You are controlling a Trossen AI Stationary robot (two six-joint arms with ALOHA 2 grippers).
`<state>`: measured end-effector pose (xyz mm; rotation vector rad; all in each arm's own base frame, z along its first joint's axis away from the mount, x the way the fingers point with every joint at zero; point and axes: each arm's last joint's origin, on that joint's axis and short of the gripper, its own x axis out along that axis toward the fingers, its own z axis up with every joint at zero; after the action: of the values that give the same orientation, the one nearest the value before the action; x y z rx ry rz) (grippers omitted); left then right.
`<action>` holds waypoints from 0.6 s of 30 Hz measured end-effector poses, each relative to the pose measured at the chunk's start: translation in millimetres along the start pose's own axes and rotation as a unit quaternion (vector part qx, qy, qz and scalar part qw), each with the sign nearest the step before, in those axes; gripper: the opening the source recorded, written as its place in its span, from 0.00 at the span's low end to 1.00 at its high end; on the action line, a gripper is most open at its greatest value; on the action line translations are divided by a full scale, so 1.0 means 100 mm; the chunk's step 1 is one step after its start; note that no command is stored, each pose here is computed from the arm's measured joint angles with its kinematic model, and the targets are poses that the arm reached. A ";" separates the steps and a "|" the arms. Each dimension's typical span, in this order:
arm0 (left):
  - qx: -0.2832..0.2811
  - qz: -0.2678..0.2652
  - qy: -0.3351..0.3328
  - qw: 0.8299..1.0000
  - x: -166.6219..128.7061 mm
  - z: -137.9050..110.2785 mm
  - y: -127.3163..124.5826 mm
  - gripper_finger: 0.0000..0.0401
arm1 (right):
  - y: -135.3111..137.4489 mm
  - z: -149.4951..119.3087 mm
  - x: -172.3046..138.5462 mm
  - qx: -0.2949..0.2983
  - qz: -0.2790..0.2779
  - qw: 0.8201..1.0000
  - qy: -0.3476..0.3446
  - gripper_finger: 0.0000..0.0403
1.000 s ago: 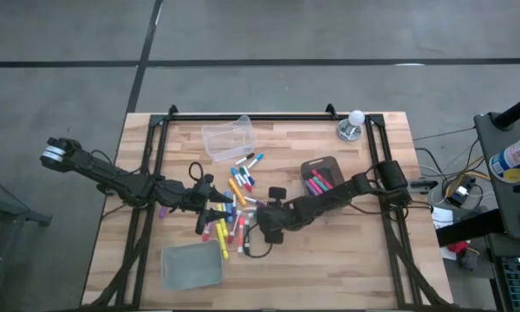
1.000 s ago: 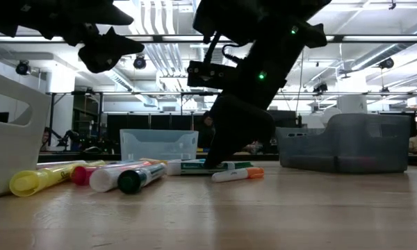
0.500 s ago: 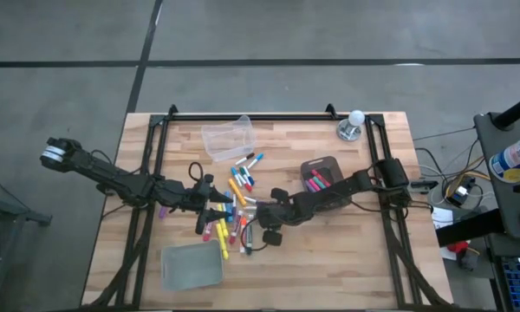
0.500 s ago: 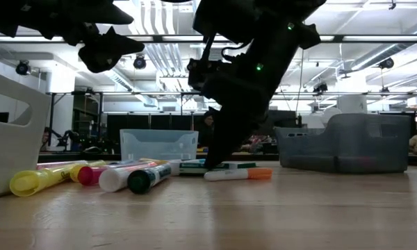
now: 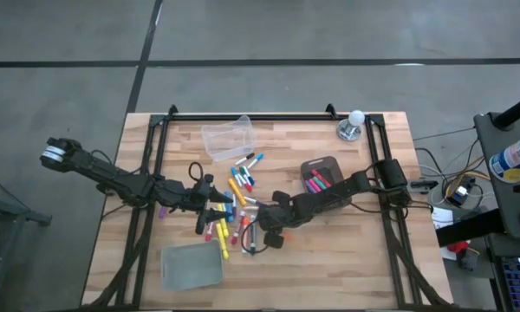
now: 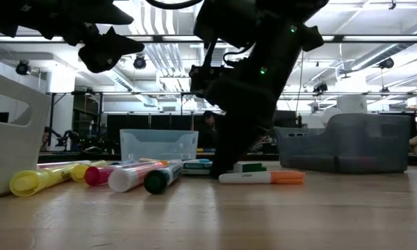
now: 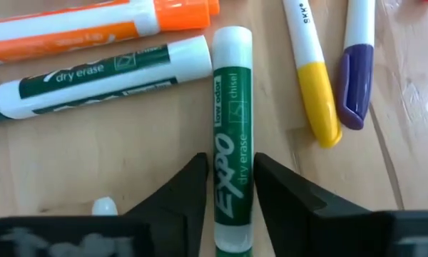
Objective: Pick & Place Markers
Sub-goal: Put the top green marker pen into the gray bin
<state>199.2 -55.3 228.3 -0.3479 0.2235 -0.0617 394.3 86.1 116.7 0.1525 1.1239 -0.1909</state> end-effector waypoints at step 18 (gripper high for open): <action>-0.006 0.005 0.011 1.000 0.05 -0.05 0.01 0.55 | 0.11 0.07 -0.42 -0.032 -0.059 0.994 -0.084 0.13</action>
<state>202.7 -56.2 222.9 -0.3589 0.2470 -0.0545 385.4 98.5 158.0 0.0132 0.9710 -0.2678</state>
